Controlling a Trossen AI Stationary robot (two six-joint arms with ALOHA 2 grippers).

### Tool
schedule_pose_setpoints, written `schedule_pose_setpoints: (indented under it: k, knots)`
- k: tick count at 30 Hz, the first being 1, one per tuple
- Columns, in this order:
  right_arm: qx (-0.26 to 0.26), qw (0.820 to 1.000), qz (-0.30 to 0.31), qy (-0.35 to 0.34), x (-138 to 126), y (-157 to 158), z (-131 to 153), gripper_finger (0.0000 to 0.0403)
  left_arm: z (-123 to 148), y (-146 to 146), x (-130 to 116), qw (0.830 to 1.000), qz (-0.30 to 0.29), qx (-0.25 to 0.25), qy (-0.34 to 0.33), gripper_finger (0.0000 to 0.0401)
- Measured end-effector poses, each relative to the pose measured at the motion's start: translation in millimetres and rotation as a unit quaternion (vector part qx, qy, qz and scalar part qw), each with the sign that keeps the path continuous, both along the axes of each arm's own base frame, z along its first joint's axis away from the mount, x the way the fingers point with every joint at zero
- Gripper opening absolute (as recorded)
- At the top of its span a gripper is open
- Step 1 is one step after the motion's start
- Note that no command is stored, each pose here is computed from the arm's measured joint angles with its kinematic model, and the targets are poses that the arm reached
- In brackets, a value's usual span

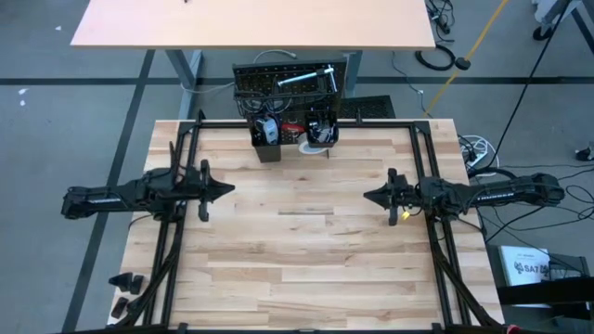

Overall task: Hang tools onto peg board
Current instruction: Return to Home Position

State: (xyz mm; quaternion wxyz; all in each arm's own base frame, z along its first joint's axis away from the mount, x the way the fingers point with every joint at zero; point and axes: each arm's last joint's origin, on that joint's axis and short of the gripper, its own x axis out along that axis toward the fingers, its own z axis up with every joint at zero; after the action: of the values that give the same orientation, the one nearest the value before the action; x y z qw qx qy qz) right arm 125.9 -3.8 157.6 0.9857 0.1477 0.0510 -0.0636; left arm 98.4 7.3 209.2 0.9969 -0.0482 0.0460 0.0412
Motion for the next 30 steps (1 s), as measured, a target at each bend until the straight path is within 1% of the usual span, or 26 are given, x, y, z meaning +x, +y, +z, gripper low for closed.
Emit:
schedule_pose_setpoints:
  k: [4, 9, 17, 21, 24, 26, 30]
  knots:
    - [0.000, 1.000, 0.000, 0.006, 0, 0, -1, 0.0000, -10, 0, 2, 1.000, 0.002, -0.003, 0.003, 0.0000]
    - [0.000, 1.000, 0.000, 0.010, 0, 0, -2, 0.0000, -22, 1, 6, 1.000, 0.003, -0.015, -0.026, 0.0000]
    - [0.000, 1.000, 0.001, 0.019, 0, 0, -4, 0.0000, -42, 1, 9, 1.000, 0.002, -0.015, -0.020, 0.0000]
    - [-0.009, 1.000, 0.002, 0.020, 0, 0, -4, 0.0000, -47, 1, 9, 1.000, 0.000, -0.015, -0.020, 0.0000]
    - [-0.015, 1.000, 0.002, 0.022, -1, 0, -4, 0.0000, -49, 1, 9, 1.000, -0.001, -0.006, -0.011, 0.0000]
    - [-0.010, 1.000, -0.005, 0.022, -1, 0, -4, 0.0000, -50, 1, 9, 1.000, -0.001, 0.001, -0.003, 0.0000]
    - [-0.004, 1.000, -0.013, 0.022, -1, -1, -4, 0.0000, -52, 2, 9, 1.000, 0.022, 0.004, 0.007, 0.0000]
